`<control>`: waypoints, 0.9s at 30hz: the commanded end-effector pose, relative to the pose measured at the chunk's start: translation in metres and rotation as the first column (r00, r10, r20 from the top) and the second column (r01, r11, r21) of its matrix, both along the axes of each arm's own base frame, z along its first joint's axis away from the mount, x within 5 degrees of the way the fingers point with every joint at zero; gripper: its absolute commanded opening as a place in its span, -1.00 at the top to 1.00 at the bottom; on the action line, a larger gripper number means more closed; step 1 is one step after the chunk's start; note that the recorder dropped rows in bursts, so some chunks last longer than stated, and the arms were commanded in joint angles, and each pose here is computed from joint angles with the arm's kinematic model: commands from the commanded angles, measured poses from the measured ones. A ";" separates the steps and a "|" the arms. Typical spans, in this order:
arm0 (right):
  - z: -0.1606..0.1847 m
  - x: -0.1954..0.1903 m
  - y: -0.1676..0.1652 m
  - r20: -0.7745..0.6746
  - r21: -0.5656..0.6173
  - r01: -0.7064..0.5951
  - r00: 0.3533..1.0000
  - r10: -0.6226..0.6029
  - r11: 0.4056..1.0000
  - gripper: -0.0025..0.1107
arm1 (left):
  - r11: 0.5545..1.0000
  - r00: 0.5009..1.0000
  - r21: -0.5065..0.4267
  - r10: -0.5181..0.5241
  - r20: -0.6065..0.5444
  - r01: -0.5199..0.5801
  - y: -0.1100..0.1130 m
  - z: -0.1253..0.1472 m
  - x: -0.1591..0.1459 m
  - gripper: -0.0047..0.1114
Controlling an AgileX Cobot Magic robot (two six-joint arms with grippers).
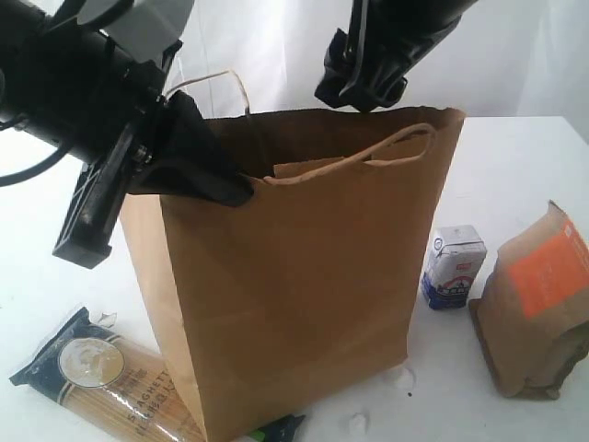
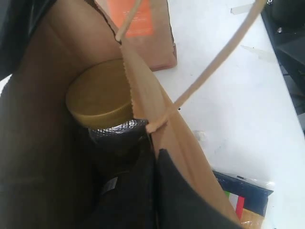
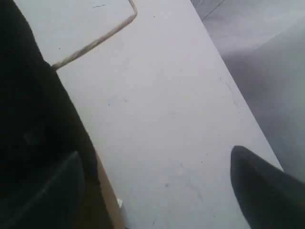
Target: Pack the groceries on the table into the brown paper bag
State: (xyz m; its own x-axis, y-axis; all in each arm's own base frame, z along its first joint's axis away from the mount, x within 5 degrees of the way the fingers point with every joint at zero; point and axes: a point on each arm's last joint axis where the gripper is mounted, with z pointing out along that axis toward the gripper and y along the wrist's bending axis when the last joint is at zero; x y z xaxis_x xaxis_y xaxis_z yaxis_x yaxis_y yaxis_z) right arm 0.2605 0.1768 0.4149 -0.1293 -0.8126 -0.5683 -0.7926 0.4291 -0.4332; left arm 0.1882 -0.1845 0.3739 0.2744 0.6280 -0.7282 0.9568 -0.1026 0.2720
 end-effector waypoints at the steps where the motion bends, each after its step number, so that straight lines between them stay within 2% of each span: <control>1: -0.002 0.003 0.004 -0.001 -0.017 -0.040 0.999 0.040 0.999 -0.41 | 0.999 1.000 -0.040 -0.013 -0.023 0.013 0.000 0.007 -0.007 0.92; 11: -0.023 0.011 0.016 -0.093 -0.035 -0.094 0.992 0.090 0.995 -0.39 | 0.999 1.000 -0.040 -0.013 -0.023 0.013 0.000 0.007 -0.007 0.92; 20: -0.048 0.026 0.026 -0.150 -0.097 -0.134 0.981 0.119 0.986 -0.33 | 0.999 1.000 -0.040 -0.013 -0.023 0.013 0.000 0.007 -0.007 0.92; 23: -0.057 0.028 0.028 -0.185 -0.129 -0.164 0.973 0.138 0.978 -0.10 | 0.999 1.000 -0.040 -0.013 -0.023 0.013 0.000 0.007 -0.007 0.92; 27: -0.059 0.033 0.030 -0.167 -0.119 -0.154 0.977 0.133 0.981 0.59 | 0.999 1.000 -0.040 -0.013 -0.023 0.013 0.000 0.007 -0.007 0.92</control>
